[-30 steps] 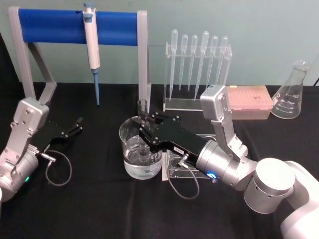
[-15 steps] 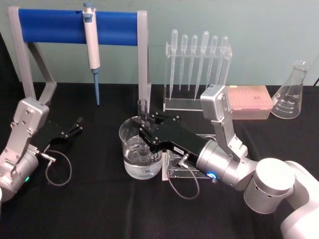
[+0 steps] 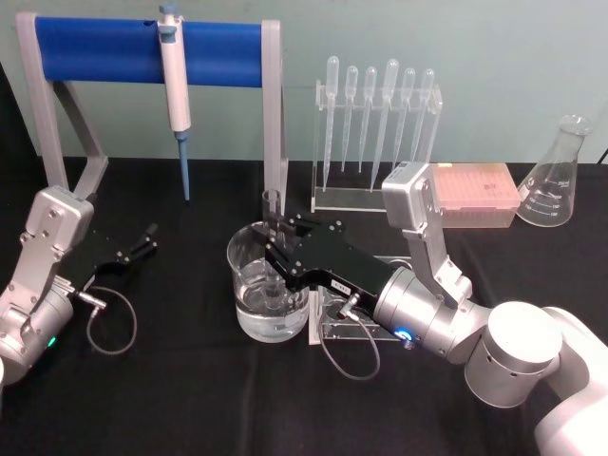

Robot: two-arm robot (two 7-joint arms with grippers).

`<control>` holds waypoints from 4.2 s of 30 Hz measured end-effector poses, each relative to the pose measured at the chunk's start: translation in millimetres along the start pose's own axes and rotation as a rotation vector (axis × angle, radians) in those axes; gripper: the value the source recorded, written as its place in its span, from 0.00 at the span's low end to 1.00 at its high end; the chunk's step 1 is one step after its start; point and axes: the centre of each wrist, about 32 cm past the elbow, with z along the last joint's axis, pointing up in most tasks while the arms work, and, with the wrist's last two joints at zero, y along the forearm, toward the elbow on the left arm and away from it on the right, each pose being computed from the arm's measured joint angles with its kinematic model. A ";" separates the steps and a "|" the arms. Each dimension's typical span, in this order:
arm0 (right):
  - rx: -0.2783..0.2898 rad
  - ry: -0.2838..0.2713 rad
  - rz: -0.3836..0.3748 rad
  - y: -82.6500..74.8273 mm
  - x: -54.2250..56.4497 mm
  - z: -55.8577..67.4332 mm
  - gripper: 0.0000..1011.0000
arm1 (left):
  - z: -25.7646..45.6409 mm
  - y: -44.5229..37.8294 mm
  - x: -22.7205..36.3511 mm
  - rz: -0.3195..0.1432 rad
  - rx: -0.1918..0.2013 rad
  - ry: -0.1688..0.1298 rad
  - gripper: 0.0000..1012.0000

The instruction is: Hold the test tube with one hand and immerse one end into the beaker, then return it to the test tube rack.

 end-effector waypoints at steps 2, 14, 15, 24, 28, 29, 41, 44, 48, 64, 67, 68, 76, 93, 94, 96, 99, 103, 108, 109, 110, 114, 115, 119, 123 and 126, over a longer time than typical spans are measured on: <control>0.000 0.000 0.000 0.0 0.0 0.0 0.22 | 0.0 0.0 0.0 0.000 0.000 0.000 0.99; 0.000 0.000 0.000 0.0 0.0 0.0 0.22 | 0.0 0.0 0.0 0.000 0.000 0.000 0.99; 0.000 0.000 0.000 0.0 0.0 0.0 0.22 | 0.0 0.0 0.0 0.000 0.000 0.000 0.99; 0.000 0.000 0.000 0.0 0.0 0.0 0.22 | 0.0 0.0 0.0 0.000 0.000 0.000 0.99; 0.000 0.000 0.000 0.0 0.0 0.0 0.22 | 0.0 0.0 0.0 0.000 0.000 0.000 0.99; 0.000 0.000 0.000 0.0 0.0 0.0 0.22 | 0.0 0.0 0.0 0.000 0.000 0.000 0.99; 0.000 0.000 0.000 0.0 0.0 0.0 0.22 | 0.0 0.0 0.0 0.000 0.000 0.000 0.99; 0.000 0.000 0.000 0.0 0.0 0.0 0.22 | 0.0 0.0 0.0 0.000 0.000 0.000 0.99; 0.000 0.000 0.000 0.0 0.0 0.0 0.22 | 0.0 0.0 0.0 0.000 0.000 0.000 0.99; 0.000 0.000 0.000 0.0 0.0 0.0 0.22 | 0.0 0.0 0.0 0.000 0.000 0.000 0.99; 0.000 0.000 0.000 0.0 0.0 0.0 0.22 | 0.0 0.0 0.0 0.000 0.000 0.000 0.99; 0.000 0.000 0.000 0.0 0.0 0.0 0.22 | 0.0 0.0 0.0 0.000 0.000 0.000 0.99; 0.000 0.000 0.000 0.0 0.0 0.0 0.22 | 0.0 0.0 0.0 0.000 0.000 0.000 0.99; 0.000 0.000 0.000 0.0 0.0 0.0 0.22 | 0.0 0.0 0.0 0.000 0.000 0.000 0.99; 0.000 0.000 0.000 0.0 0.0 0.0 0.22 | 0.0 0.0 0.0 0.000 0.000 0.000 0.99; 0.000 0.000 0.000 0.0 0.0 0.0 0.22 | 0.0 0.0 0.0 0.000 0.000 0.000 0.99; 0.000 0.000 0.000 0.0 0.0 0.0 0.22 | 0.0 0.0 0.0 0.000 0.000 0.000 0.99; 0.000 0.000 0.000 0.0 0.0 0.0 0.22 | 0.0 0.0 0.0 0.000 0.000 0.000 0.99; 0.000 0.000 0.000 0.0 0.0 0.0 0.22 | 0.0 0.0 0.0 0.000 0.000 0.000 0.99; 0.000 0.000 0.000 0.0 0.0 0.0 0.22 | 0.0 0.0 0.0 0.000 0.000 0.000 0.99; 0.000 0.000 0.000 0.0 0.0 0.0 0.22 | 0.0 0.0 0.0 0.000 0.000 0.000 0.99; 0.000 0.000 0.000 0.0 0.0 0.0 0.22 | 0.0 0.0 0.0 0.000 0.000 0.000 0.99; 0.000 0.000 0.000 0.0 0.0 0.0 0.22 | 0.0 0.0 0.0 0.000 0.000 0.000 0.99; 0.000 0.000 0.000 0.0 0.0 0.0 0.22 | 0.0 0.0 0.0 0.000 0.000 0.000 0.99; 0.000 0.000 0.000 0.0 0.0 0.0 0.22 | 0.0 0.0 0.0 0.000 0.000 0.000 0.99; 0.000 0.000 0.000 0.0 0.0 0.0 0.22 | 0.0 0.0 0.0 0.000 0.000 0.000 0.99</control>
